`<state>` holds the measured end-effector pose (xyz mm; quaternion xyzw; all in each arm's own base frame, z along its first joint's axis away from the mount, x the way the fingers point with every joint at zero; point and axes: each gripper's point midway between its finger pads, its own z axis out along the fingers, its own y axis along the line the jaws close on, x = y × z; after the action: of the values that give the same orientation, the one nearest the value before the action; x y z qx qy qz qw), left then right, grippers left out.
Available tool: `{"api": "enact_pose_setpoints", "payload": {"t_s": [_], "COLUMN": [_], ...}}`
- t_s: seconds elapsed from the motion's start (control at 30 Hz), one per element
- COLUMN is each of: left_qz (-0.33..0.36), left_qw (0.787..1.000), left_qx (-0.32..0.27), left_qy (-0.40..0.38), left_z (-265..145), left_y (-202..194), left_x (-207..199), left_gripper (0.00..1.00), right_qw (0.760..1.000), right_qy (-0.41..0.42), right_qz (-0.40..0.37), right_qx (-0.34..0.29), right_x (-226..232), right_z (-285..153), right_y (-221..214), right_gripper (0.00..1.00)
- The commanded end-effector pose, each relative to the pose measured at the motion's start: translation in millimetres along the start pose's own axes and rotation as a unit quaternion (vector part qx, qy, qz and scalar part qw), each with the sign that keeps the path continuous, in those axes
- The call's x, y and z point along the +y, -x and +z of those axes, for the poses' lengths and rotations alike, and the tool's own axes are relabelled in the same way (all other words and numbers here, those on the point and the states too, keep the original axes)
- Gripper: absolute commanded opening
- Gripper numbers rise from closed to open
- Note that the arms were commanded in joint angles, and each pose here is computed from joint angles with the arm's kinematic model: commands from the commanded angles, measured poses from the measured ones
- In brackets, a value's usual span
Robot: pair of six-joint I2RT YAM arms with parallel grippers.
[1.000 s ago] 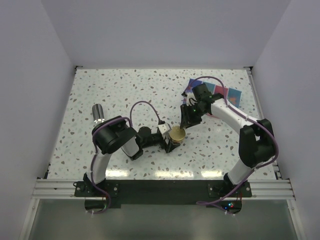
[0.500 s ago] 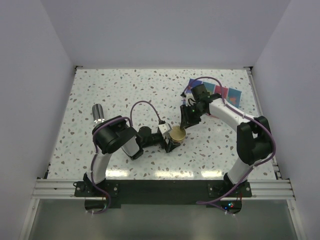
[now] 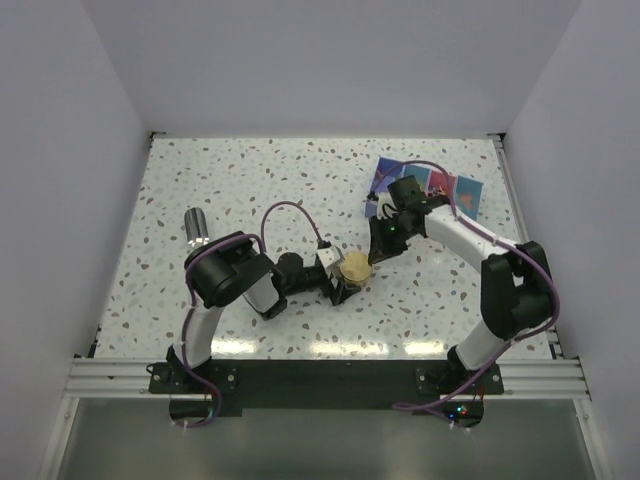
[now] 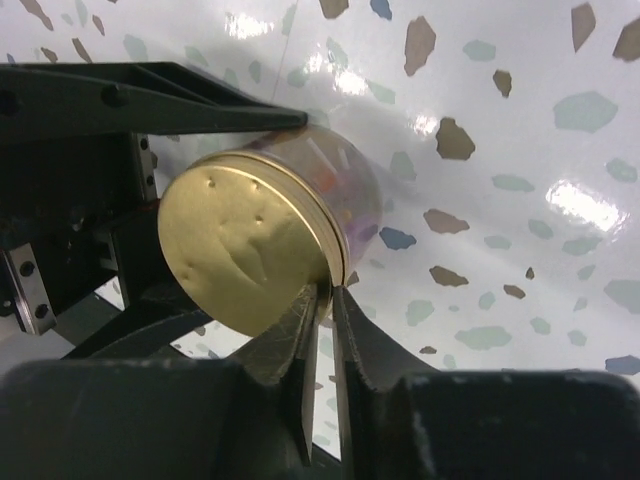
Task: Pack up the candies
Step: Screw the bottle lid onto the packing bottle.
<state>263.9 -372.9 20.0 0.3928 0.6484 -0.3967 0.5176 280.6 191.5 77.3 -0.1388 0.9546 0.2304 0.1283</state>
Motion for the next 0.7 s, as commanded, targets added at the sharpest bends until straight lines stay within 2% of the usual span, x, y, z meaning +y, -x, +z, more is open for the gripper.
{"api": "enact_pose_setpoints", "payload": {"t_s": [0.0,0.13,0.27,0.3,0.47,0.5,0.53,0.67], "left_qz": [0.014,0.014,0.014,0.013,0.012,0.01,0.011,0.011], "left_qw": [0.999,0.999,0.999,0.999,0.999,0.999,0.999,0.999], "left_qx": [-0.038,-0.038,-0.038,-0.038,-0.036,-0.036,-0.036,-0.036], "left_qy": [0.011,0.012,0.01,0.008,0.003,0.003,0.002,0.003], "left_z": [4.6,4.7,4.2,3.9,2.4,1.7,1.6,1.1], "left_y": [18.7,18.5,18.4,18.9,17.3,16.6,17.1,17.6], "left_x": [7.0,7.9,6.6,5.9,3.8,3.5,2.7,3.2], "left_gripper": [0.84,0.84,0.84,0.84,0.84,0.84,0.84,0.84], "right_qw": [1.0,0.999,0.999,0.999,0.999,0.998,0.999,0.996], "right_qy": [-0.01,-0.001,0.014,0.001,-0.001,0.007,0.015,0.055], "right_qz": [0.018,0.041,0.048,0.045,-0.006,-0.022,-0.023,-0.062], "right_qx": [-0.013,-0.014,-0.023,-0.029,-0.05,-0.061,-0.04,-0.031], "right_x": [1.8,13.0,24.4,20.1,17.1,22.6,22.1,32.4], "right_z": [-11.1,-15.0,-29.0,-32.0,-40.0,-44.6,-35.0,-24.2], "right_y": [-9.8,-27.0,-26.9,-22.9,14.1,29.1,28.5,48.1], "right_gripper": [0.11,0.07,0.1,0.12,0.44,0.46,0.46,0.48]}}
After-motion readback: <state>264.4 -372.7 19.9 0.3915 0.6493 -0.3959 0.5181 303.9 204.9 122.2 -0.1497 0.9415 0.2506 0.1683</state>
